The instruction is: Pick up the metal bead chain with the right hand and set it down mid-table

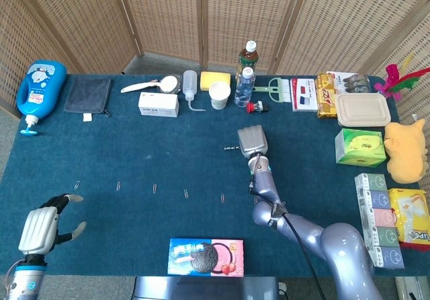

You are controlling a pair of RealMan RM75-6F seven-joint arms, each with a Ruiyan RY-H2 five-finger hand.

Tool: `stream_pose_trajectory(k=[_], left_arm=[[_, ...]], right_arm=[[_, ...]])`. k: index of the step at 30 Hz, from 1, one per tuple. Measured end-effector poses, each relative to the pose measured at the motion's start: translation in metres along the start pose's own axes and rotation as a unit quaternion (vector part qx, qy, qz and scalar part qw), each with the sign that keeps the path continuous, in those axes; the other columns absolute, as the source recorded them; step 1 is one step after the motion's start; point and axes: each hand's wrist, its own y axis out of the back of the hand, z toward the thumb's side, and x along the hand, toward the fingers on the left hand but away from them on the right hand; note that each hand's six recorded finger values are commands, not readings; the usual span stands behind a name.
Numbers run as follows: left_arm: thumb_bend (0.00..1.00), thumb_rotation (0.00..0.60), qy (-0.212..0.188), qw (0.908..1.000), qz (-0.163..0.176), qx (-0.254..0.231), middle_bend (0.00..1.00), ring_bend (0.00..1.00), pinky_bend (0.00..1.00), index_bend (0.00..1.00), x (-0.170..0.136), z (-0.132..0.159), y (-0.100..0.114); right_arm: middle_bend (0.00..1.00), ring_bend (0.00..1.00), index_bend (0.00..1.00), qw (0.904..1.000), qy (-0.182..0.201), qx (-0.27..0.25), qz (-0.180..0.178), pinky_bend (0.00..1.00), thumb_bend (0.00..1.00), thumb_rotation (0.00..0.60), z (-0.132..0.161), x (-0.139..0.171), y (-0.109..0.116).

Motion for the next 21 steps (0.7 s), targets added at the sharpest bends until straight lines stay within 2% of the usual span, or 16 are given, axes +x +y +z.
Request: stream_pose_trajectory(k=[11,21], left_arm=[[0.39,0.600,0.002,1.0000,0.005,-0.001,0.34,0.30,0.39,0.32,-0.002,-0.002,0.003],[0.39,0.600,-0.005,0.9999,0.013,-0.002,0.34,0.30,0.39,0.32,0.000,0.001,0.006]], right_arm=[[0.78,0.92,0.68,0.9997,0.009,-0.023,-0.006,0.73,0.51,0.600,0.001,0.003,0.009],[0.79,0.92,0.68,0.9972,0.034,-0.053,-0.041,0.73,0.51,0.600,-0.003,0.023,0.036]])
